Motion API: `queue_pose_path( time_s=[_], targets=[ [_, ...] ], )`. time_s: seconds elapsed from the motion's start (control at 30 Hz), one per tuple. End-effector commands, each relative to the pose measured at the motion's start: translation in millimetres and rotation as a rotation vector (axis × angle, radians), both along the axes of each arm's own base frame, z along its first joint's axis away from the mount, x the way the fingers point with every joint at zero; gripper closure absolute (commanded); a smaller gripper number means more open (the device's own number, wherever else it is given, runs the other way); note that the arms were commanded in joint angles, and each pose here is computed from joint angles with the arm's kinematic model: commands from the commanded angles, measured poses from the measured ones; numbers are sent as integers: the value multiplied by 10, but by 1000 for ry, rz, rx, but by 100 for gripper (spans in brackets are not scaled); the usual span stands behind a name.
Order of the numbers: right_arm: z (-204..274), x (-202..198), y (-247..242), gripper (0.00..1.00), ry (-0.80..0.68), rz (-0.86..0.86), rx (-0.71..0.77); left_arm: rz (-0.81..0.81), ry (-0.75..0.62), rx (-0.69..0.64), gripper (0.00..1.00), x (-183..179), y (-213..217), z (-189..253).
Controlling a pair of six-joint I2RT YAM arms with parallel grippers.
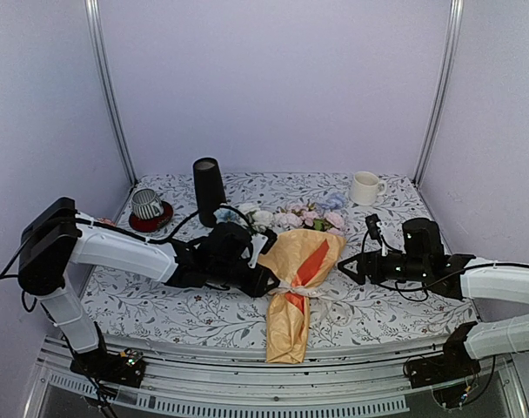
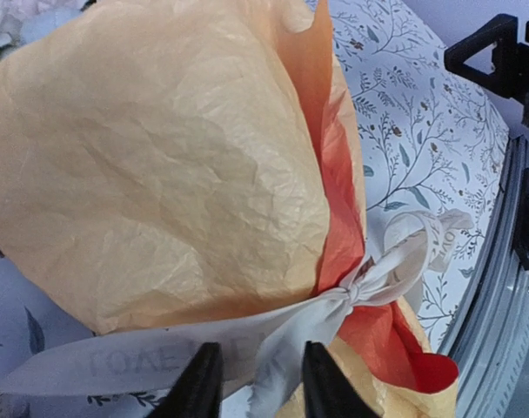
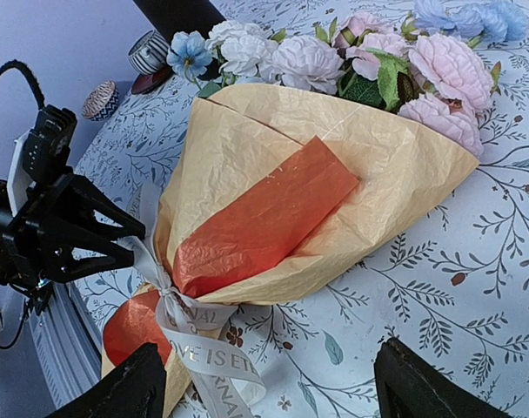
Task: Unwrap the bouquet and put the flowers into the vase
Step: Untie the ribbon from the tied bouquet.
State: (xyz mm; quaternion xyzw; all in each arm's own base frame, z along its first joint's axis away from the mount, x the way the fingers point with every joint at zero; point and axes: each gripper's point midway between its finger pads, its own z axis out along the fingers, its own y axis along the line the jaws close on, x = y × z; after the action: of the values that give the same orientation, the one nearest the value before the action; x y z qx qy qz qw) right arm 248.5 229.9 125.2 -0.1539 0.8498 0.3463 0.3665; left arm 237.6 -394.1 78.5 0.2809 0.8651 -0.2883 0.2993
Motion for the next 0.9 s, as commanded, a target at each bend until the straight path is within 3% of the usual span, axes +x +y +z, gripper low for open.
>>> queue_pose_path(
  time_s=[0.0, 0.07, 0.1, 0.87],
  targets=[
    [-33, 6, -5, 15, 8, -6, -16, -35, 45, -40, 79, -131, -66, 74],
    [-39, 2, 5, 15, 13, -2, -13, -50, 44, -54, 96, -143, -99, 125],
    [-43, -5, 8, 15, 17, 0, -11, -52, 41, -58, 100, -138, -106, 149],
    [-544, -617, -29, 17, 328, 54, 53, -117, -41, -244, 100, -213, -210, 654]
  ],
)
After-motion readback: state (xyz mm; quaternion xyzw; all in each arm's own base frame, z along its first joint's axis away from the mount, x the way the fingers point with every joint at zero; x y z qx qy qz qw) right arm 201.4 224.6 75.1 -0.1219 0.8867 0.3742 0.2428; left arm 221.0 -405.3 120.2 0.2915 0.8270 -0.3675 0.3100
